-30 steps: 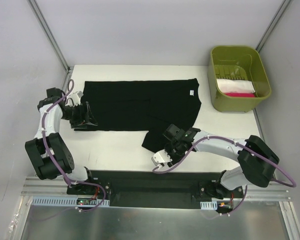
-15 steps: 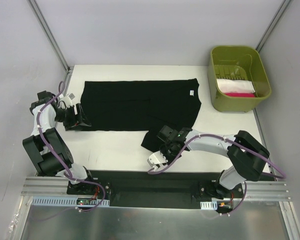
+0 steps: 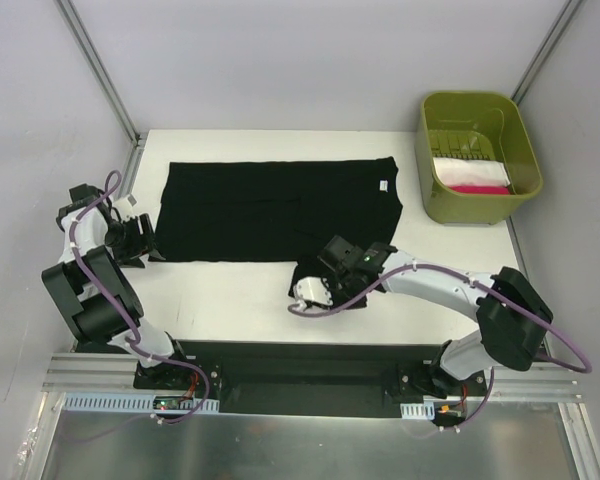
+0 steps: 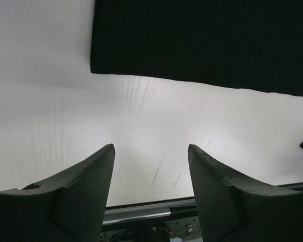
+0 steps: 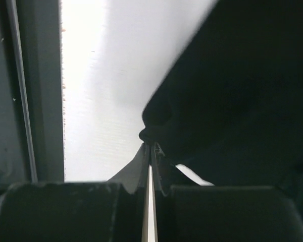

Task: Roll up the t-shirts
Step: Fold the T-shirt at the center of the board.

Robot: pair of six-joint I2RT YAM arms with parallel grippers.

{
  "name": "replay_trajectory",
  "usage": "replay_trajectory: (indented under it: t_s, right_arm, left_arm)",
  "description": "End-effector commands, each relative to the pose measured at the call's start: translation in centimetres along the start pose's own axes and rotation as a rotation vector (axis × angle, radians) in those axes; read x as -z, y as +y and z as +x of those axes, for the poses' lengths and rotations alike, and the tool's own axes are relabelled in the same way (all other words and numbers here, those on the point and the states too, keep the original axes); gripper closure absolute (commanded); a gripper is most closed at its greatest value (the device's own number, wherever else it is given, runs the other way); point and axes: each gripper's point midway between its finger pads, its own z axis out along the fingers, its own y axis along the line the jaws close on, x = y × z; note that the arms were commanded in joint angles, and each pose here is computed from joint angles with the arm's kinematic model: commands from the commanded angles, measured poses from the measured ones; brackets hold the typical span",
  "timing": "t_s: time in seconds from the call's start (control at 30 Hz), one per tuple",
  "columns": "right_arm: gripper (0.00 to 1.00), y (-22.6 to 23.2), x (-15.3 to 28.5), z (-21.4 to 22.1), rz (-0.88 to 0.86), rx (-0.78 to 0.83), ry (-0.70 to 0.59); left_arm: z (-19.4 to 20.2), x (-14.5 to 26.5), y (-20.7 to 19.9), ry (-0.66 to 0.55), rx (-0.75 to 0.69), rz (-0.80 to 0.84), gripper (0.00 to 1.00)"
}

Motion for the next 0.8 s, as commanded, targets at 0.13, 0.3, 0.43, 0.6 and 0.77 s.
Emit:
replay_trajectory:
  t_s: [0.13, 0.3, 0.43, 0.6, 0.77]
  right_arm:
    - [0.99, -2.1, 5.4, 0.2, 0.057, -0.275, 0.035]
    - [0.99, -2.3, 5.7, 0.9, 0.027, -0.312, 0.061]
    - [0.99, -2.4, 5.6, 1.1, 0.036, -0.315, 0.063]
    - [0.99, -2.1, 5.3, 1.6, 0.048, -0.314, 0.074]
    - [0.99, -2.0, 5.1, 2.1, 0.069, -0.318, 0.074]
  left_arm:
    - [-3.2, -1.6, 3.3, -0.055, 0.017, -0.125, 0.46]
    - [-3.6, -3.6, 4.0, -0.013, 0.025, -0.103, 0.51]
    - [-3.3, -5.2, 4.7, 0.031, 0.020, -0.108, 0.54]
    - [-3.7, -6.3, 5.1, 0.037, 0.003, -0.096, 0.55]
    - [-3.4, -7.6, 4.7, 0.065, -0.015, -0.067, 0.60]
